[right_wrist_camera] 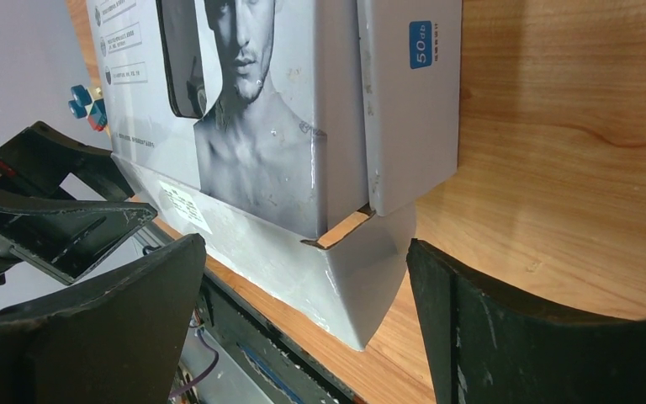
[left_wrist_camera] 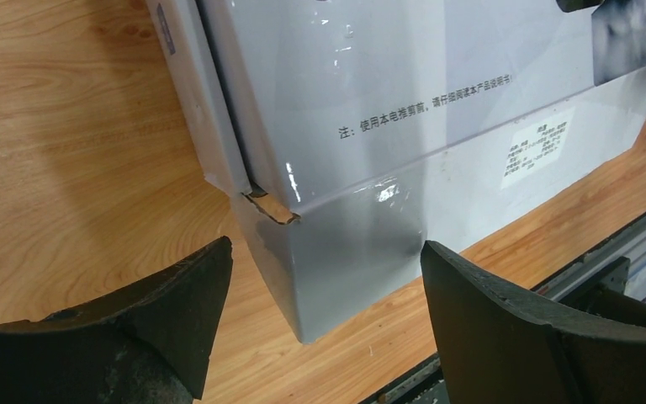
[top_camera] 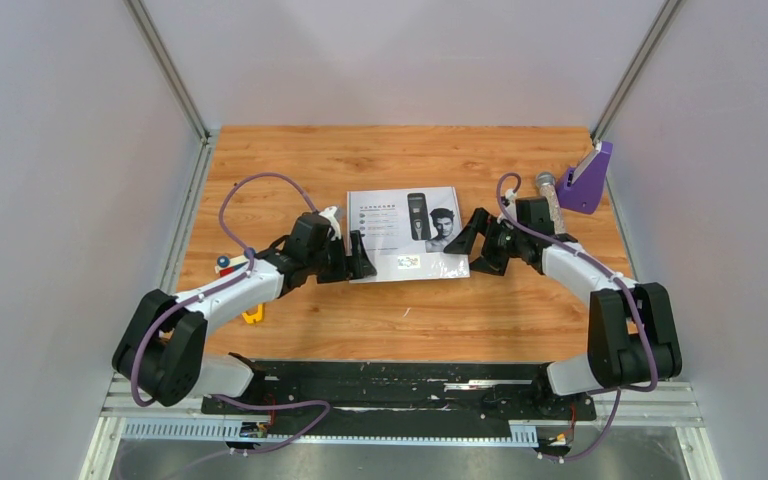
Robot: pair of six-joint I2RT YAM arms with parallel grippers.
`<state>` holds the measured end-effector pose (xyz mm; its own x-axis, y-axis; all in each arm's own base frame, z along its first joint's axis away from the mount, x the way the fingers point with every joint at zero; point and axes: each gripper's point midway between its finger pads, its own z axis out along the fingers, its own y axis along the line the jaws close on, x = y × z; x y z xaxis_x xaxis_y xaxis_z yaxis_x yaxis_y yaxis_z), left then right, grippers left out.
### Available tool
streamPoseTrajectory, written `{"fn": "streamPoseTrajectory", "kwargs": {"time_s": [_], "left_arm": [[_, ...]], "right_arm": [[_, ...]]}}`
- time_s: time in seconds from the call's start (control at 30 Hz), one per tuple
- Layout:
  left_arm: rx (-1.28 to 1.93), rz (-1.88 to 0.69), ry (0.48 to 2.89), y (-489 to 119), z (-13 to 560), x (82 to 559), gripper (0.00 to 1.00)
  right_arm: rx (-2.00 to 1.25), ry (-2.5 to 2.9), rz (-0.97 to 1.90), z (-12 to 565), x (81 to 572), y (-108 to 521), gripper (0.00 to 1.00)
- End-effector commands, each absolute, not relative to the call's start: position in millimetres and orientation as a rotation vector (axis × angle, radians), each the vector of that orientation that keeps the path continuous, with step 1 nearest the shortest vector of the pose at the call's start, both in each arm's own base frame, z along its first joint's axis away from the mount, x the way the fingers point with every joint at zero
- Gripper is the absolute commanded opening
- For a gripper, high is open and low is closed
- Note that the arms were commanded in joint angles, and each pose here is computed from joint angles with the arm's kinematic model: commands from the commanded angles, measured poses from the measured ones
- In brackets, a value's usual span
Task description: Sort the hair-cutting tools
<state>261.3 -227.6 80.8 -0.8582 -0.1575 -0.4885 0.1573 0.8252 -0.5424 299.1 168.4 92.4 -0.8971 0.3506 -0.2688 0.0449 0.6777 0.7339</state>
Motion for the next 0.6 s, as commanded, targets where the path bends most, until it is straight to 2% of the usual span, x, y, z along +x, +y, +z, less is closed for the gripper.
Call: {"fn": "streamPoseTrajectory", "kwargs": {"time_s": [0.0,0.2,0.57], "left_arm": [[0.031,-0.762,2.428,-223,87,263,0.91],[0.048,-0.702,2.402,-210,94,260,0.92],[-0.005,-0.571,2.528,-197,66,257,0.90]], "right_arm": [[0.250,2.429,1.047,104,306,167,0.93],[0.239,2.387,0.997,113,301,160,0.93],[0.332,2.473,0.938,69,282,150,0.92]]}}
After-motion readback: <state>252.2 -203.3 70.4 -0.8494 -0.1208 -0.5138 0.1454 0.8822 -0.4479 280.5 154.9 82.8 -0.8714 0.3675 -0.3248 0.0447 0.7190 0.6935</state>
